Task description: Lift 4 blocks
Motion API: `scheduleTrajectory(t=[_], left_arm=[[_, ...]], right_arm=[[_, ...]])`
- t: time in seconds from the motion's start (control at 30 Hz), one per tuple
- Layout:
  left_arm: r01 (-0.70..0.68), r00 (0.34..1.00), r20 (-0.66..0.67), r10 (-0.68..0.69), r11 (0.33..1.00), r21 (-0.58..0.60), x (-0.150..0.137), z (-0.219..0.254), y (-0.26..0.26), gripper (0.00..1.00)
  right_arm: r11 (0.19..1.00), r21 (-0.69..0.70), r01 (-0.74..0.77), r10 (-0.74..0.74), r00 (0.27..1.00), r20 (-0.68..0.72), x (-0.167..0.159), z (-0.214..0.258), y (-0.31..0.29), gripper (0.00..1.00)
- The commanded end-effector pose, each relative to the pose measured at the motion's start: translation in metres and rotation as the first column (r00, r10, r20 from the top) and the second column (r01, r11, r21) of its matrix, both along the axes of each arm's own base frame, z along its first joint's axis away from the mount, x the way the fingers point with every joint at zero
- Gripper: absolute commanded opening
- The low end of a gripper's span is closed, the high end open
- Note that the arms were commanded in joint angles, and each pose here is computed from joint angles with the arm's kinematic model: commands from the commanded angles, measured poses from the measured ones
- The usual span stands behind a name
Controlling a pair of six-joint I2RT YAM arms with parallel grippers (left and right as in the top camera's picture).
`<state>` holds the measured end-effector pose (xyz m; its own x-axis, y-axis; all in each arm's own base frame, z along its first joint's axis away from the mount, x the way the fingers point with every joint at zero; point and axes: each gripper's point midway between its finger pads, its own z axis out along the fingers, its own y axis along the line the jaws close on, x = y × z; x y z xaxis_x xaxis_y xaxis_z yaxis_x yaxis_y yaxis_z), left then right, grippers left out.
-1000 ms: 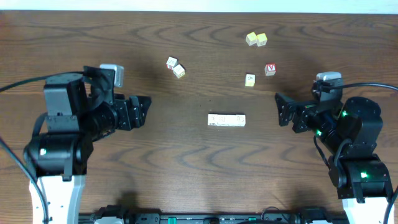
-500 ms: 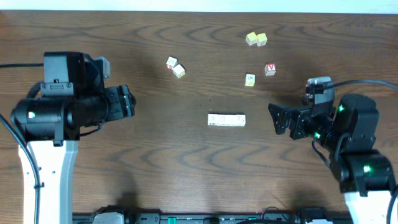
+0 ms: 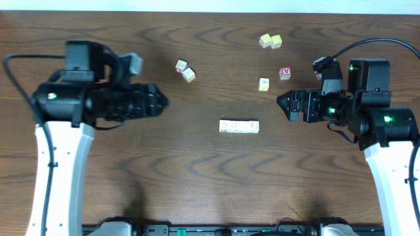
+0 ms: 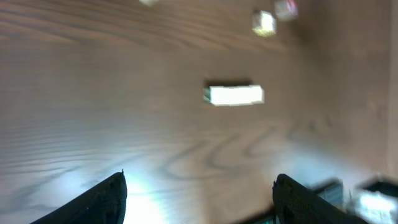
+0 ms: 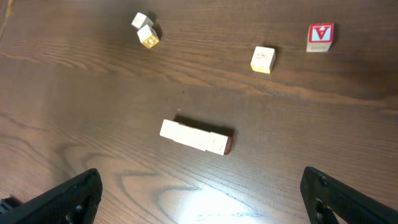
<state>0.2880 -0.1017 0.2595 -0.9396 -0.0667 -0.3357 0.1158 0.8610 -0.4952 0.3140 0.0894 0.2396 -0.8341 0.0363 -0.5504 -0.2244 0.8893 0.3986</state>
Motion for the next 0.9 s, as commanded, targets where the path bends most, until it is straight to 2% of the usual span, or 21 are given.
scheduleTrajectory(t=[0.0, 0.07, 0.1, 0.23, 0.33, 0.37, 0.47, 0.7, 0.77, 0.87], left_arm=[[0.035, 0.993, -0.111, -0.031, 0.998, 0.042, -0.006, -0.028, -0.022, 0.76], [0.007, 0.986, -0.168, 0.015, 0.991, 0.13, -0.005, -0.048, -0.021, 0.76], [0.007, 0.978, -0.207, 0.032, 0.983, 0.185, -0.004, -0.062, -0.023, 0.76], [0.07, 0.963, -0.268, -0.013, 0.976, 0.205, -0.004, -0.084, -0.042, 0.76], [0.089, 0.955, -0.296, -0.023, 0.973, 0.212, -0.002, -0.095, -0.047, 0.75], [0.088, 0.951, -0.308, -0.019, 0.973, 0.214, -0.002, -0.099, -0.047, 0.75], [0.056, 0.933, -0.36, 0.029, 0.974, 0.222, -0.003, -0.108, -0.047, 0.76], [0.149, 0.888, -0.459, -0.023, 0.959, 0.24, -0.019, -0.134, -0.068, 0.76], [0.179, 0.88, -0.474, -0.04, 0.951, 0.253, -0.022, -0.142, -0.073, 0.75], [0.203, 0.874, -0.484, -0.041, 0.936, 0.288, -0.023, -0.151, -0.073, 0.75]], right_arm=[[1.0, 0.003, -0.001, 0.001, 1.0, -0.014, 0.005, -0.002, 0.003, 0.95], [1.0, -0.004, 0.003, -0.004, 0.999, -0.032, 0.007, -0.008, 0.002, 0.79], [1.0, -0.015, 0.009, -0.01, 0.998, -0.057, 0.009, -0.016, 0.001, 0.75], [0.998, -0.051, 0.037, -0.043, 0.992, -0.12, 0.014, -0.035, -0.005, 0.66], [0.996, -0.067, 0.053, -0.063, 0.986, -0.154, 0.018, -0.047, -0.008, 0.52], [0.997, -0.065, 0.052, -0.062, 0.985, -0.162, 0.019, -0.05, -0.008, 0.45], [0.998, -0.027, 0.051, -0.056, 0.975, -0.213, 0.02, -0.06, 0.0, 0.34], [0.998, -0.037, -0.048, 0.029, 0.913, -0.407, 0.005, -0.11, 0.03, 0.05], [0.996, -0.043, -0.075, 0.048, 0.895, -0.444, 0.002, -0.124, 0.038, 0.04], [0.995, -0.047, -0.091, 0.058, 0.878, -0.475, 0.002, -0.136, 0.042, 0.09]])
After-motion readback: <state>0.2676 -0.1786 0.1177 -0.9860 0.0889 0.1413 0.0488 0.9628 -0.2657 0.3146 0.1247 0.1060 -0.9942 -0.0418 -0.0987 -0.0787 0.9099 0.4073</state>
